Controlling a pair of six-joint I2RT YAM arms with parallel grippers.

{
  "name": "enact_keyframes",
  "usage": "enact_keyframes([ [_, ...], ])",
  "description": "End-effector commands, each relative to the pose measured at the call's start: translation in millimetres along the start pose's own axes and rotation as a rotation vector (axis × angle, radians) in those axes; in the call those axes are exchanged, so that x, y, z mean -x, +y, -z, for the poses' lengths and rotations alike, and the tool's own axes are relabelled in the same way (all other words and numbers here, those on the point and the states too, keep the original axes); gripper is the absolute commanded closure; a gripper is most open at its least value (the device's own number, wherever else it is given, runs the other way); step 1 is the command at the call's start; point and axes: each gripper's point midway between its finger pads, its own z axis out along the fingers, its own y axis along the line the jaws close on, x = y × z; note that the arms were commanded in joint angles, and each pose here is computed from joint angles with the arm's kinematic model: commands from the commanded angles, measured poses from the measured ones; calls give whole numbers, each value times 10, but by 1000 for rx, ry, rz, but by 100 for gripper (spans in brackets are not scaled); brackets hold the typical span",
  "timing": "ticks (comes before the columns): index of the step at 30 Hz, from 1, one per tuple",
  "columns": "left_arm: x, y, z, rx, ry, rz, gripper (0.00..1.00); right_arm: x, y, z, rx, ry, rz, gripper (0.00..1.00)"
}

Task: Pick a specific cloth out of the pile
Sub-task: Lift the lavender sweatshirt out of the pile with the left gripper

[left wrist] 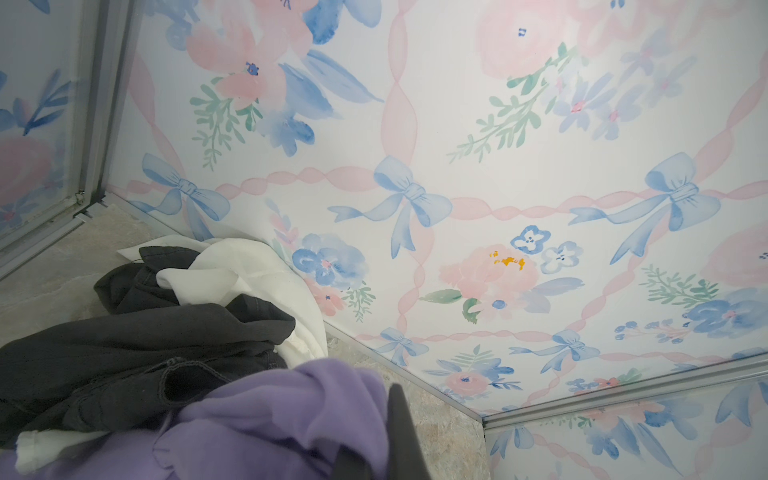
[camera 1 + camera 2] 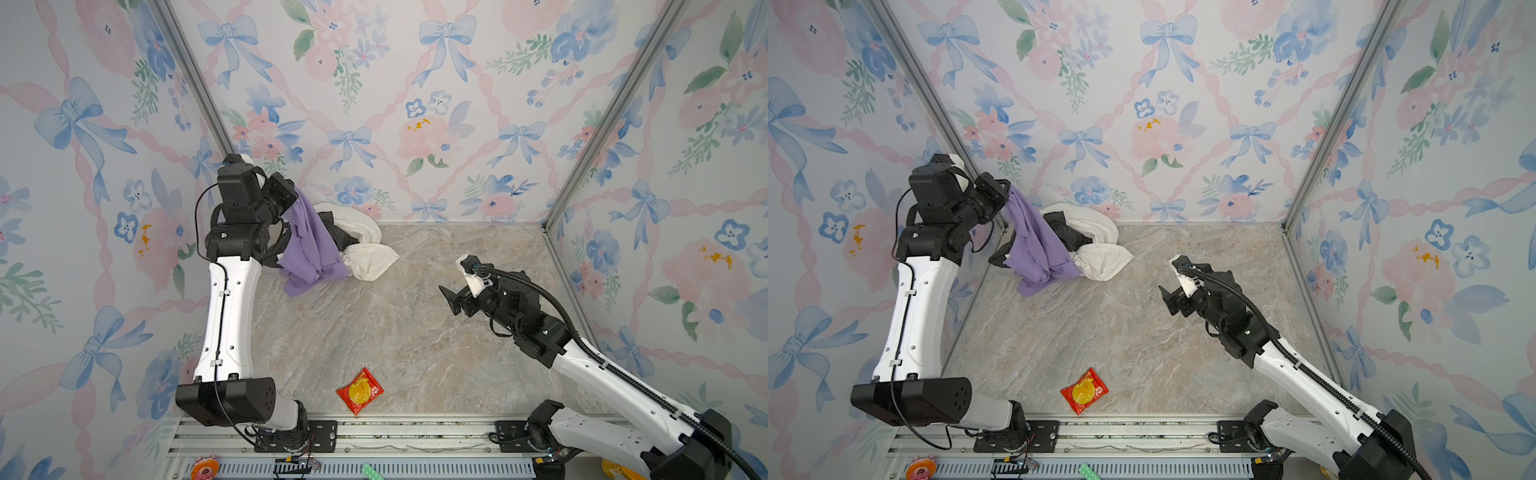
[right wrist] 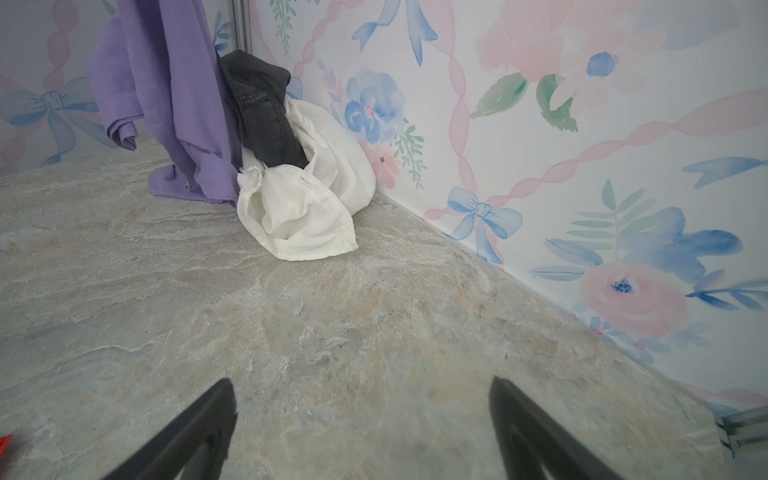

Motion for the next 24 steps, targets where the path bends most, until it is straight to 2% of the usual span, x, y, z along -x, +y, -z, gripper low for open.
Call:
enact_keyframes([
  [1,461,-578,266,-179,-156,-59,100,148,33,14,13,-37,10,3],
  [14,942,-1288,511,-398,-275,-109,100,195,22,11,10,-45,39,3],
  [17,890,-1442,518,-455,-265,-129,100,207,-4,13,-3,-46,40,3],
  [24,354,-1777,269,-533,-149,-193,100,289,-131,49,-67,-55,32,3],
])
